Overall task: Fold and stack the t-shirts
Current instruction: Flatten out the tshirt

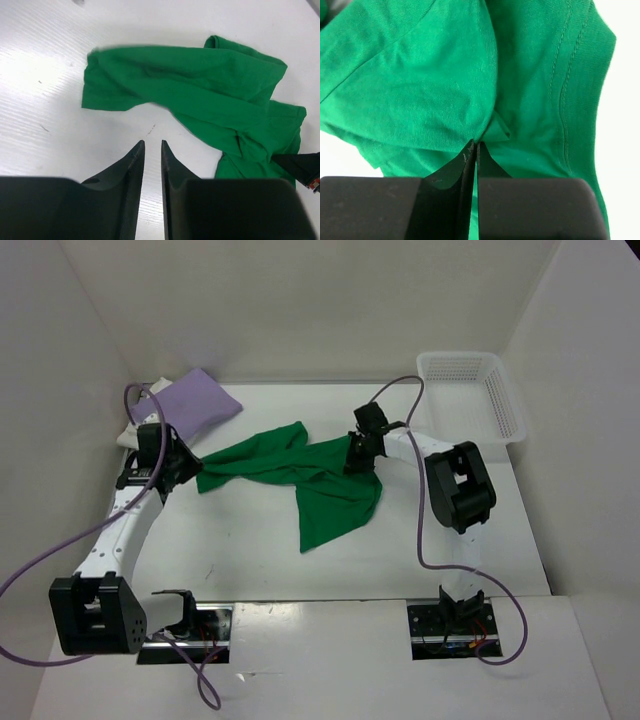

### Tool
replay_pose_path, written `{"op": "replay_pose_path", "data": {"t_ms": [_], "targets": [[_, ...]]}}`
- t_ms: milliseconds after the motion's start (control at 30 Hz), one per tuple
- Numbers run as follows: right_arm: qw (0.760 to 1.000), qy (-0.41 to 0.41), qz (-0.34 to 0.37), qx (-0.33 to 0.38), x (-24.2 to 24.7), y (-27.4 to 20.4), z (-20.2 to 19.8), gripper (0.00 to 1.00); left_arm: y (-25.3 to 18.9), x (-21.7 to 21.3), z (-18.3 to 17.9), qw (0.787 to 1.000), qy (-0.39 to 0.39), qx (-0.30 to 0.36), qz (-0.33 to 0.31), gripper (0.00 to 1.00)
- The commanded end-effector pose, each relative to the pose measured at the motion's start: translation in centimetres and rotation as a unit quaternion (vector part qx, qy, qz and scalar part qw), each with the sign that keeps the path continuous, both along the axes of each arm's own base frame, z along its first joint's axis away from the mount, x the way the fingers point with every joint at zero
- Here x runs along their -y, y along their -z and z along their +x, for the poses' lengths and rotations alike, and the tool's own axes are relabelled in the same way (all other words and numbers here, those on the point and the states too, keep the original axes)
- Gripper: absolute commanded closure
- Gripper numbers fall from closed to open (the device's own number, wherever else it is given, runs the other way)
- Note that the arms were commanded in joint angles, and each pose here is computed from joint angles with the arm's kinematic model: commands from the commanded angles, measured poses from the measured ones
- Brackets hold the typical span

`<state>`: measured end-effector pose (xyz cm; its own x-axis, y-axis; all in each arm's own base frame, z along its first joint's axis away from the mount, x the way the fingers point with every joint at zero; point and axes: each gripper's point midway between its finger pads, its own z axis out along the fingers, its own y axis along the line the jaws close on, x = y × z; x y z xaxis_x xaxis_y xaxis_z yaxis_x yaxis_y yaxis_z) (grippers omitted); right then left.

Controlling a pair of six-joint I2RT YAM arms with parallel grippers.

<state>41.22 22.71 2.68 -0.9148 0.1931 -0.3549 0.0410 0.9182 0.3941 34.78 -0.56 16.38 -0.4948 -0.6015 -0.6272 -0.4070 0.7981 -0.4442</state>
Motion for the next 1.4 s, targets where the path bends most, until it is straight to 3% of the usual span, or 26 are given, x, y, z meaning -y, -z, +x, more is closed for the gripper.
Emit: {"op": "replay_pose_path", "data": {"t_ms": [0,100,200,300,433,567,600,667,700,833,1000,1200,1367], "targets": [[0.998,-0.003,0.024,0.062,-0.6,-6.0,1.0,0.95,-1.4,-1.3,-0.9,0.999,-0.026,0.016,0.013,0.76],[0.995,-0.003,0.039,0.097,-0.6,-10.2,0.8,0.99,-2.8,-0.8,-0.6,0.999,-0.002,0.036,0.016,1.0],[0.991,-0.003,0.049,0.122,-0.3,-13.4,0.1,1.0,-3.3,-0.4,-0.2,0.999,0.013,0.049,0.012,1.0],[0.987,0.001,0.062,0.145,0.4,-16.8,-1.5,1.0,-1.3,-1.0,-0.7,1.0,-0.01,0.023,0.007,0.93],[0.987,0.021,0.063,0.144,2.9,-17.7,-3.9,1.0,0.5,-2.0,-0.5,0.998,-0.041,0.005,-0.042,0.73],[0.986,0.078,0.065,0.133,8.5,-18.0,-6.8,1.0,3.1,-1.2,0.2,0.996,-0.039,-0.027,-0.082,0.02],[0.985,0.088,0.07,0.134,9.5,-18.2,-7.6,1.0,3.5,-0.7,0.3,0.994,-0.033,-0.03,-0.097,0.0],[0.983,0.111,0.078,0.126,12.2,-18.0,-10.0,1.0,4.0,-0.4,0.4,0.993,-0.031,-0.03,-0.105,0.07],[0.985,0.114,0.076,0.109,12.8,-16.6,-11.2,1.0,4.4,-0.1,0.3,0.992,-0.034,-0.03,-0.118,0.18],[0.986,0.117,0.079,0.085,13.1,-14.4,-13.6,1.0,6.1,0.3,-0.5,0.988,-0.045,-0.05,-0.14,0.37],[0.986,0.129,0.078,0.078,13.3,-14.0,-14.2,1.0,7.9,0.6,-3.1,0.984,-0.064,-0.078,-0.15,0.46],[0.987,0.13,0.075,0.062,13.3,-13.2,-14.0,1.0,10.5,2.7,-7.7,0.973,-0.079,-0.128,-0.172,0.47],[0.987,0.122,0.086,0.066,12.9,-13.3,-13.7,1.0,11.7,3.1,-6.5,0.96,-0.124,-0.111,-0.224,0.5]]}}
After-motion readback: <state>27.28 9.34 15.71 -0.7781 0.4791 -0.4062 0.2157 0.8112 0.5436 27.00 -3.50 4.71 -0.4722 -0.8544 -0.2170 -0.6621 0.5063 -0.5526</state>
